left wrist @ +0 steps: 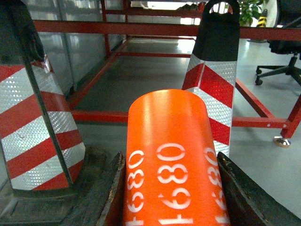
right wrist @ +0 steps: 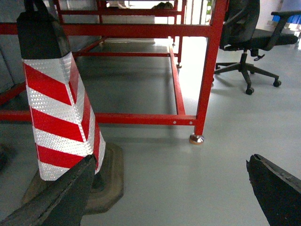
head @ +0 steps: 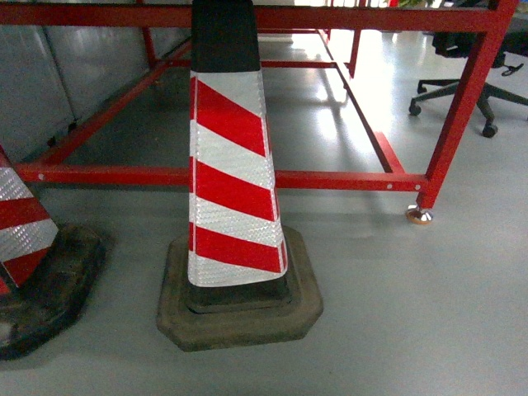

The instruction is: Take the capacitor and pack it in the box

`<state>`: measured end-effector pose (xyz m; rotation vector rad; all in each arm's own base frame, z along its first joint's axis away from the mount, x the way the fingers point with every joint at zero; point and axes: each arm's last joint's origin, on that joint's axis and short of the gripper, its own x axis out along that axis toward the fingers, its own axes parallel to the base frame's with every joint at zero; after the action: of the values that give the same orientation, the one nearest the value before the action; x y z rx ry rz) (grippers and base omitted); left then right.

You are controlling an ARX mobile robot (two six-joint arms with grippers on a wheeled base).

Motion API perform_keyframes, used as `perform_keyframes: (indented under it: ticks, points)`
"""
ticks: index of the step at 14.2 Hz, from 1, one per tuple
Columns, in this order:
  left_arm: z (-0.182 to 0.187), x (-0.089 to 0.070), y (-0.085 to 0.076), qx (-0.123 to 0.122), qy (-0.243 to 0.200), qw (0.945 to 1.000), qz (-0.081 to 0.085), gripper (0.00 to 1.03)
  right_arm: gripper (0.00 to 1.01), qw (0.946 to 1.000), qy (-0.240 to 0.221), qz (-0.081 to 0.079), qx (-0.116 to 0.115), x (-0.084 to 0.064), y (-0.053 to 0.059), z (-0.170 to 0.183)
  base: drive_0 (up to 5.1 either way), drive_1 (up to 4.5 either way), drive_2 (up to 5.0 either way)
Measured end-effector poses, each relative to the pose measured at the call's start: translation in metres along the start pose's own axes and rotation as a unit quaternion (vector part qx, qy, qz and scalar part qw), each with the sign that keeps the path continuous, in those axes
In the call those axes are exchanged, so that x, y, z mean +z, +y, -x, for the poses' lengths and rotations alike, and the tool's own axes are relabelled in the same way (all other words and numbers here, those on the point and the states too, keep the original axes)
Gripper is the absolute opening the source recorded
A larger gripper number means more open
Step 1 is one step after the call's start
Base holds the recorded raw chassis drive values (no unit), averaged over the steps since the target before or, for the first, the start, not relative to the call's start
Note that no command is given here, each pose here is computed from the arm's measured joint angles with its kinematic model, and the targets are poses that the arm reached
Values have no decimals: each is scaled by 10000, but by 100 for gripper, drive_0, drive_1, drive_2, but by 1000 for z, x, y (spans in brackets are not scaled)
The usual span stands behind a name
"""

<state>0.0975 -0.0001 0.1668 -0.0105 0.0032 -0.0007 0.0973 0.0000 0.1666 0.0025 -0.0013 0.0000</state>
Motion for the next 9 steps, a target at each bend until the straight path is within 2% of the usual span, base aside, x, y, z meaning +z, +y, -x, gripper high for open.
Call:
perform_keyframes:
  ticks: [9]
  points:
    - [0, 0, 0, 15, 4, 10000, 0, 44, 98, 10000, 0, -2, -4, 0, 0, 0, -6, 394, -406]
